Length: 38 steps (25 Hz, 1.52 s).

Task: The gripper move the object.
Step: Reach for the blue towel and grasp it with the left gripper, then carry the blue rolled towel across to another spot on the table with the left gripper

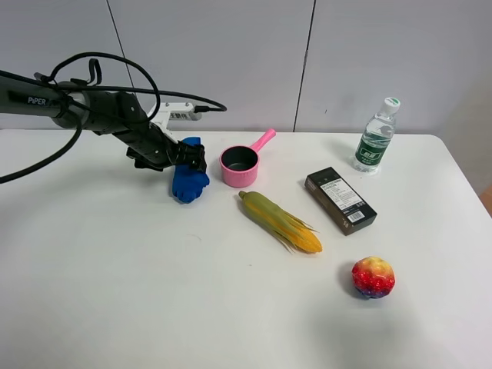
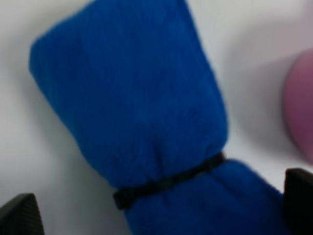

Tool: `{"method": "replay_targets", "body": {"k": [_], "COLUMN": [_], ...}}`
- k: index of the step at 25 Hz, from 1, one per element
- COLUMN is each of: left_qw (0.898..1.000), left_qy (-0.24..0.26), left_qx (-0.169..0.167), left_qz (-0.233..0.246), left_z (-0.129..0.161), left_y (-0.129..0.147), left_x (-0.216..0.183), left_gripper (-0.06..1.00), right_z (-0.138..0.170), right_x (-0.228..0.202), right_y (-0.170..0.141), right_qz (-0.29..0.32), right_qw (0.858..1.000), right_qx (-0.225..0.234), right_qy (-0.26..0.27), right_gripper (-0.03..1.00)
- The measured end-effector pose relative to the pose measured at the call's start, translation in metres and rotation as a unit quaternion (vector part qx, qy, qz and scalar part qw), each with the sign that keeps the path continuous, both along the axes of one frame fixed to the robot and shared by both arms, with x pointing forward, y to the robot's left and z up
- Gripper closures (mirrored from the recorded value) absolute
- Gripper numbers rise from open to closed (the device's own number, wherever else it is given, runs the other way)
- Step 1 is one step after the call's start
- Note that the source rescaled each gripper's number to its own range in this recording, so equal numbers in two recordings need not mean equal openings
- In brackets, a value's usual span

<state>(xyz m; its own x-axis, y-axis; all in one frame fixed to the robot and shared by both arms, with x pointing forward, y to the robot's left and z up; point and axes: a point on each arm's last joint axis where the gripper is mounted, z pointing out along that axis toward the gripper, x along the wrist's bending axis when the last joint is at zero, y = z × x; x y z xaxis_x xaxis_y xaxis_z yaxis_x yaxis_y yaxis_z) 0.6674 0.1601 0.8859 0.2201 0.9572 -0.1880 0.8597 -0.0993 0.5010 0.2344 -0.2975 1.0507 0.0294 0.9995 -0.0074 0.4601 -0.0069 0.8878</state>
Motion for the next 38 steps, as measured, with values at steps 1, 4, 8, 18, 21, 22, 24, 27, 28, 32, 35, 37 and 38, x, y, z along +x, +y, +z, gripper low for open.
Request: {"method": "replay_targets", "body": {"k": [1, 4, 8, 18, 21, 22, 24, 27, 28, 32, 35, 37, 38], "left_qw": [1.0, 1.0, 1.0, 0.999, 1.0, 1.0, 0.997, 0.991, 0.989, 0.979, 0.972, 0.963, 0.958], "left_qy": [0.007, 0.009, 0.011, 0.039, -0.002, -0.021, -0.07, -0.131, -0.143, -0.17, -0.177, -0.185, -0.188], "left_qx": [0.002, 0.003, 0.003, -0.009, -0.01, -0.014, -0.024, -0.035, -0.033, -0.026, -0.022, -0.014, -0.01], "left_qz": [0.0, 0.001, 0.002, -0.002, -0.009, -0.007, -0.003, -0.015, -0.029, -0.105, -0.152, -0.195, -0.215], "left_z": [-0.007, -0.013, -0.014, -0.006, 0.025, 0.038, 0.07, 0.114, 0.122, 0.142, 0.15, 0.153, 0.156], "left_y": [0.0, 0.0, 0.0, -0.003, -0.002, -0.002, -0.001, -0.007, -0.012, -0.049, -0.075, -0.099, -0.11], "left_x": [0.0, 0.0, 0.0, -0.004, -0.004, -0.003, -0.004, -0.011, -0.015, -0.033, -0.039, -0.043, -0.045], "left_gripper": [-0.06, -0.06, 0.14, 0.93, 0.93, 0.93, 0.93, 0.93, 0.93, 0.93, 0.93, 0.93, 0.93], "right_z": [0.0, 0.0, 0.0, 0.0, 0.0, 0.0, 0.0, 0.0, 0.0, 0.0, 0.0, 0.0, 0.0], "right_x": [0.0, 0.0, 0.0, 0.0, 0.0, 0.0, 0.0, 0.0, 0.0, 0.0, 0.0, 0.0, 0.0], "right_y": [0.0, 0.0, 0.0, 0.0, 0.0, 0.0, 0.0, 0.0, 0.0, 0.0, 0.0, 0.0, 0.0], "right_qz": [0.0, 0.0, 0.0, 0.0, 0.0, 0.0, 0.0, 0.0, 0.0, 0.0, 0.0, 0.0, 0.0], "right_qw": [1.0, 1.0, 1.0, 1.0, 1.0, 1.0, 1.0, 1.0, 1.0, 1.0, 1.0, 1.0, 1.0], "right_qx": [0.0, 0.0, 0.0, 0.0, 0.0, 0.0, 0.0, 0.0, 0.0, 0.0, 0.0, 0.0, 0.0], "right_qy": [0.0, 0.0, 0.0, 0.0, 0.0, 0.0, 0.0, 0.0, 0.0, 0.0, 0.0, 0.0, 0.0], "right_gripper": [-0.03, -0.03, -0.03, -0.03, -0.03, -0.03, -0.03, -0.03, -0.03, -0.03, -0.03, -0.03, -0.03]}}
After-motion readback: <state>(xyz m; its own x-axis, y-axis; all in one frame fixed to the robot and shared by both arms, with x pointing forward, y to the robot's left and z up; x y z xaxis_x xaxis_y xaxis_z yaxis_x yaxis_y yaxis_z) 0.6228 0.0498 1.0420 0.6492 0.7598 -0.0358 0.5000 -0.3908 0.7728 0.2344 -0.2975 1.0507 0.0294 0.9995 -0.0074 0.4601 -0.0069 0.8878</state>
